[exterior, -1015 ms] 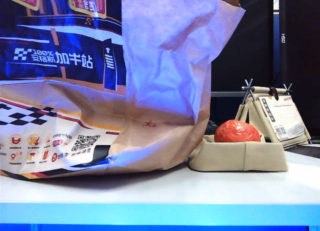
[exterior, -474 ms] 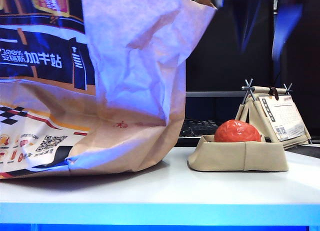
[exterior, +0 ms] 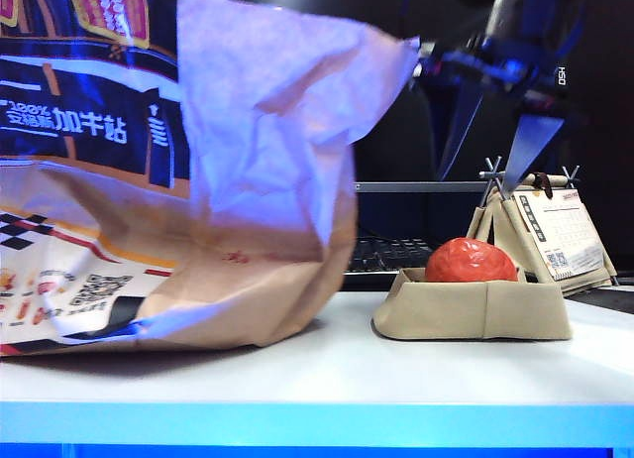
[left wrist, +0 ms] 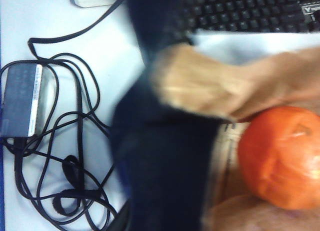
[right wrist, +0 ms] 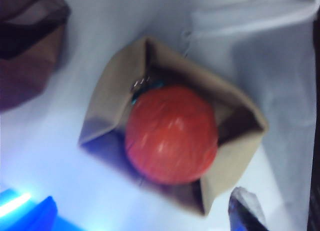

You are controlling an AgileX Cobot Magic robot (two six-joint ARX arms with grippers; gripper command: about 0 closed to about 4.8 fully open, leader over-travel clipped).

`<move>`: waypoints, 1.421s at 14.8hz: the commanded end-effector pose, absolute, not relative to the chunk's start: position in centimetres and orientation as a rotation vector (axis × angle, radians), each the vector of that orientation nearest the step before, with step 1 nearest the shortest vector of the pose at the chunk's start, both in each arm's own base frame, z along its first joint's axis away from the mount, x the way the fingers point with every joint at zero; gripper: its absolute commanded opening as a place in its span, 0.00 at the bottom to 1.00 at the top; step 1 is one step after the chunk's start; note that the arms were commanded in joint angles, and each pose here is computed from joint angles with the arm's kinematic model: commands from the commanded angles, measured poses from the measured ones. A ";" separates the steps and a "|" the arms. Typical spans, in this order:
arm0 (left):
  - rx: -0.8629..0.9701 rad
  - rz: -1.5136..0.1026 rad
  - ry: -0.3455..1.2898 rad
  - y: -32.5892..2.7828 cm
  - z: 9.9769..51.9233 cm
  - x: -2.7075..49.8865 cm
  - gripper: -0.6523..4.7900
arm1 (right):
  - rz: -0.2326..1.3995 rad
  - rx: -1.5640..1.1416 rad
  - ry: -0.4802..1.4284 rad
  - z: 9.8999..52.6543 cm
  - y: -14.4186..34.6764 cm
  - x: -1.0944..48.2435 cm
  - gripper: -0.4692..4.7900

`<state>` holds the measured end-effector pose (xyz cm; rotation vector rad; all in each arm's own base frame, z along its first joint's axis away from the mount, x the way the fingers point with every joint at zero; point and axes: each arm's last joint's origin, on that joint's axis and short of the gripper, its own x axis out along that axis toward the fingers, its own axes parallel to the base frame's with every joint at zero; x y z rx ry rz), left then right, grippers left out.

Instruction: Open the paper bag and put two oranges into the paper bag.

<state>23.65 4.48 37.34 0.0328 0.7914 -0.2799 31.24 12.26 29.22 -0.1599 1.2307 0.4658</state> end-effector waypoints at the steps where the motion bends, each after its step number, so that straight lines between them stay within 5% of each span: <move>1: 0.026 -0.290 0.799 4.4 37.4 23.4 0.21 | 0.460 -0.167 1.246 27.6 12.8 32.4 0.93; 11: 0.030 -0.284 0.799 4.4 37.4 23.5 0.21 | 0.418 -0.193 1.388 22.5 13.3 34.6 0.93; 12: 0.030 -0.284 0.798 4.4 37.4 23.5 0.21 | 0.417 -0.194 1.395 22.2 13.3 34.6 0.85; 15: 0.031 -0.284 0.797 4.4 37.4 23.5 0.21 | 0.416 -0.195 1.404 21.5 13.4 34.7 0.34; 16: 0.031 -0.283 0.796 4.4 37.4 23.5 0.21 | 0.417 -0.195 1.399 21.4 13.4 34.7 0.07; 21: 0.027 -0.279 0.786 4.5 37.5 23.6 0.14 | 0.395 -0.248 1.349 25.7 12.9 33.7 0.09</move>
